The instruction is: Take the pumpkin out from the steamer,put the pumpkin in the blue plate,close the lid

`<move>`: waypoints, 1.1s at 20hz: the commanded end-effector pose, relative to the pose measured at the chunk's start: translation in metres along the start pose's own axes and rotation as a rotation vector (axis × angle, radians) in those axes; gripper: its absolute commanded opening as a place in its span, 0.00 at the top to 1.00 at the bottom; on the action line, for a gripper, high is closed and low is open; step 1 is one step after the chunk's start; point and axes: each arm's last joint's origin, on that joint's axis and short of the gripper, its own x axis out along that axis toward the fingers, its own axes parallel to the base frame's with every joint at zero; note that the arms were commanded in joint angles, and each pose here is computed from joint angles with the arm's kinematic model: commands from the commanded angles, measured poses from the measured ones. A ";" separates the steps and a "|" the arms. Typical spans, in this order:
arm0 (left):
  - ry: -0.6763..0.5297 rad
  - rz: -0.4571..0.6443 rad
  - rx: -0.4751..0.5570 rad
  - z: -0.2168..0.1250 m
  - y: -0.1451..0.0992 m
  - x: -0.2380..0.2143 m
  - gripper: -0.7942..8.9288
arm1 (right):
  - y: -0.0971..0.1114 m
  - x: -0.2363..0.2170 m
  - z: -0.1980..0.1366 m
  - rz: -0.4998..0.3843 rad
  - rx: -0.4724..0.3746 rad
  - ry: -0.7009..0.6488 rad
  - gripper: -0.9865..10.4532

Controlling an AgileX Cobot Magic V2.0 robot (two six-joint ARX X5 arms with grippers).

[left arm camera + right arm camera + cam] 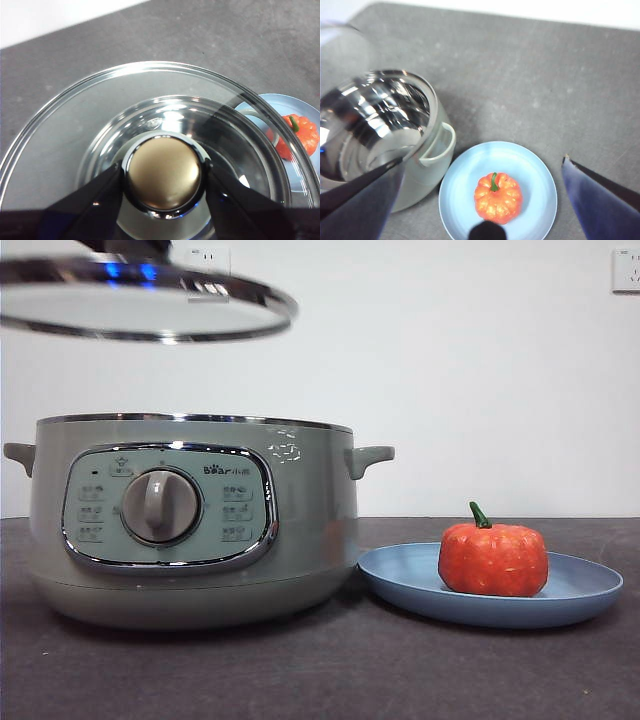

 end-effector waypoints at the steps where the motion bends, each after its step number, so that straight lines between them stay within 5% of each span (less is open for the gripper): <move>1: -0.050 -0.035 -0.013 0.008 -0.002 0.013 0.93 | 0.000 -0.009 -0.003 0.002 0.018 -0.022 0.45; 8: 0.034 -0.106 -0.017 0.003 -0.007 0.062 0.93 | 0.000 -0.022 -0.007 -0.001 0.019 -0.040 0.45; 22: 0.178 -0.072 -0.009 -0.012 -0.007 0.092 0.93 | 0.000 -0.022 -0.007 -0.004 0.019 -0.038 0.45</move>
